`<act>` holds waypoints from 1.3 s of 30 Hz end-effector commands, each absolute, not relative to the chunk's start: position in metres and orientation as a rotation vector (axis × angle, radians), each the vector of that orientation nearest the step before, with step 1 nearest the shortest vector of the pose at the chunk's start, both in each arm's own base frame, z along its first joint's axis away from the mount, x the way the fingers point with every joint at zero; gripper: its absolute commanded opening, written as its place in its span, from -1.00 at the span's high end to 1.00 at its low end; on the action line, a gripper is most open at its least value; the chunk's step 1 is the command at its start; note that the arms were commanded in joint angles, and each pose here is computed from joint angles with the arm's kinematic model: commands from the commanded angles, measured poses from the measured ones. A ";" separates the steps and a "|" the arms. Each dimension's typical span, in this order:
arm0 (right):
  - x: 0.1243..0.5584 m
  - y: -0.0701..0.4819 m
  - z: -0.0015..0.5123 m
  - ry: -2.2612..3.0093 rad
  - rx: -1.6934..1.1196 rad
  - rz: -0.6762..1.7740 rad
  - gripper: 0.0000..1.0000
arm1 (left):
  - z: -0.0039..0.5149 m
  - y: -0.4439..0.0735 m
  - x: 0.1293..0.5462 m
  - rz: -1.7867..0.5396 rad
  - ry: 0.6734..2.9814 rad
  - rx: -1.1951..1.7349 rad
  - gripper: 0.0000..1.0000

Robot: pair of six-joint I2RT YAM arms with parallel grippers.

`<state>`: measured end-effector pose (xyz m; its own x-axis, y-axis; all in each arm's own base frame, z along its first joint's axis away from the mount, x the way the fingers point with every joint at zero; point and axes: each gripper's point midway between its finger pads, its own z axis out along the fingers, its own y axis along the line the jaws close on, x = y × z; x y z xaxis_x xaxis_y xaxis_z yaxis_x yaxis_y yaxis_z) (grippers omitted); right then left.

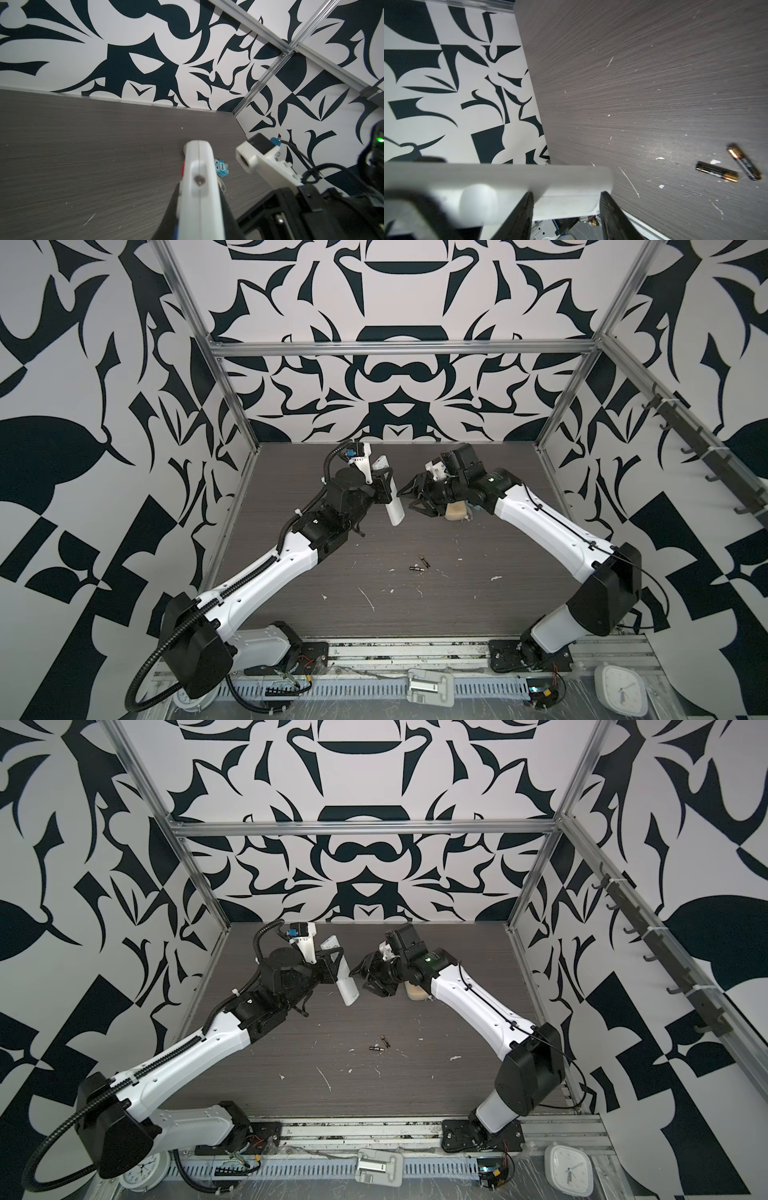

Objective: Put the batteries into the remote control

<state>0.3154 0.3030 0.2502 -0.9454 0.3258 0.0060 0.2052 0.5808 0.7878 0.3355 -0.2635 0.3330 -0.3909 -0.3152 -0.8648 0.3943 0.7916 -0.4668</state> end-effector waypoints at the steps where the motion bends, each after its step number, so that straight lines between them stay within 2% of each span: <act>1: 0.319 0.292 0.239 2.687 0.500 1.207 -0.08 | 0.391 -0.254 0.328 -0.807 1.670 0.032 1.00; 7: 0.322 0.293 0.247 2.667 0.472 1.215 -0.07 | 0.387 -0.254 0.328 -0.804 1.679 0.033 1.00; 10: 0.323 0.294 0.260 2.643 0.412 1.215 -0.14 | 0.386 -0.253 0.328 -0.800 1.681 0.030 1.00; 15: 0.316 0.290 0.285 2.598 0.365 1.249 -0.53 | 0.387 -0.249 0.327 -0.778 1.682 0.023 1.00; 20: 0.321 0.298 0.305 2.553 0.396 1.341 -0.71 | 0.387 -0.248 0.329 -0.770 1.682 0.011 1.00; 39: 0.327 0.315 0.314 2.490 0.472 1.482 -0.79 | 0.385 -0.236 0.344 -0.762 1.594 -0.248 1.00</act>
<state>0.3319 0.3103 0.2944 -0.9235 0.3836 -0.0020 0.2017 0.4900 0.8480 0.3406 -0.2455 0.3738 -0.2519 -0.4848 -0.8376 0.3013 0.7831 -0.5439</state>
